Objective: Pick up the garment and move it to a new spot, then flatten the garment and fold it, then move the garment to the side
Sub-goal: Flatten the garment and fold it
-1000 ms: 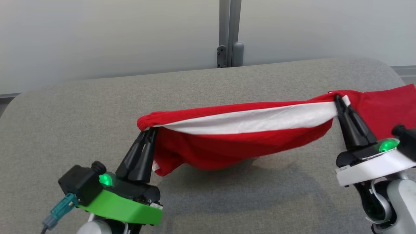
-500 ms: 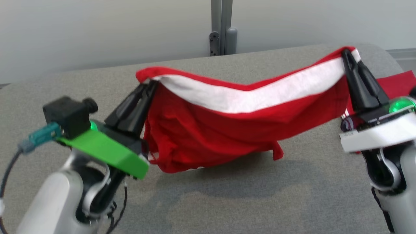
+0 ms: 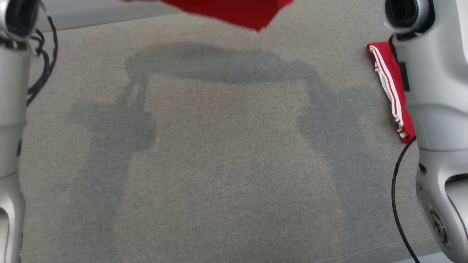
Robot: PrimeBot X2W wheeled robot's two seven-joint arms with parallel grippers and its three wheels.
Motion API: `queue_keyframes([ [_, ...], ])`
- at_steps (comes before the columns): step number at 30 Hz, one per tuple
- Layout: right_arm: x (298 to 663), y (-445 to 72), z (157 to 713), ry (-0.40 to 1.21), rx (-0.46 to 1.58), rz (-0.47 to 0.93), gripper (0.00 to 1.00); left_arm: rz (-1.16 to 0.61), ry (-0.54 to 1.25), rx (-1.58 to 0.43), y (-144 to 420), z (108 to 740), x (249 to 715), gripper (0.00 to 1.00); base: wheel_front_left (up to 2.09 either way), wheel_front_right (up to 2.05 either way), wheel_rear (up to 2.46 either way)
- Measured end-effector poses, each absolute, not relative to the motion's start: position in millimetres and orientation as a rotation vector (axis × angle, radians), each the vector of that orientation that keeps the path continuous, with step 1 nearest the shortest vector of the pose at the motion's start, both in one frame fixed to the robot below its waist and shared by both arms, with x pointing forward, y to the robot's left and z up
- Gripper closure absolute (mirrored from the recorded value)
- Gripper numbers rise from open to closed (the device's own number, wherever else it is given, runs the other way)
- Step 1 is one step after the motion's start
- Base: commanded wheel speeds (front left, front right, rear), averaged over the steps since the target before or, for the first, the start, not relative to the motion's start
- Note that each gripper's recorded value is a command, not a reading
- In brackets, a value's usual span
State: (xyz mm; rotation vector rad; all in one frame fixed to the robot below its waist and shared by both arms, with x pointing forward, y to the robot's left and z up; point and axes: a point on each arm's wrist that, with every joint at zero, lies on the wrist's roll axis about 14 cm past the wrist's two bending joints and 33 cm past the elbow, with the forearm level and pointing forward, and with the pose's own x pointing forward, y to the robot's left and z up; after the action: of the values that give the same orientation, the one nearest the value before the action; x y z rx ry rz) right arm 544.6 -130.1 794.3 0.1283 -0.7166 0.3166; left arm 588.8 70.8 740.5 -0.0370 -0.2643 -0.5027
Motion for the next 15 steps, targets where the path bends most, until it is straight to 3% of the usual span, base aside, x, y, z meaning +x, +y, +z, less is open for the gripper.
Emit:
queue_keyframes([
  [4,574.7,-118.5,764.8,-0.642,0.128,0.325,1.0,-0.496,-0.231,-0.057,65.1,713.9,625.4,1.0,0.0,0.0,0.0],
  [9,603.9,-107.6,663.2,-0.412,0.139,0.34,1.0,-0.463,-0.054,-0.113,69.2,617.1,661.0,1.0,0.0,0.0,0.0],
  [15,606.8,-114.9,558.4,-0.2,0.194,0.305,1.0,-0.418,0.176,-0.214,75.5,486.8,661.8,1.0,0.0,0.0,0.0],
])
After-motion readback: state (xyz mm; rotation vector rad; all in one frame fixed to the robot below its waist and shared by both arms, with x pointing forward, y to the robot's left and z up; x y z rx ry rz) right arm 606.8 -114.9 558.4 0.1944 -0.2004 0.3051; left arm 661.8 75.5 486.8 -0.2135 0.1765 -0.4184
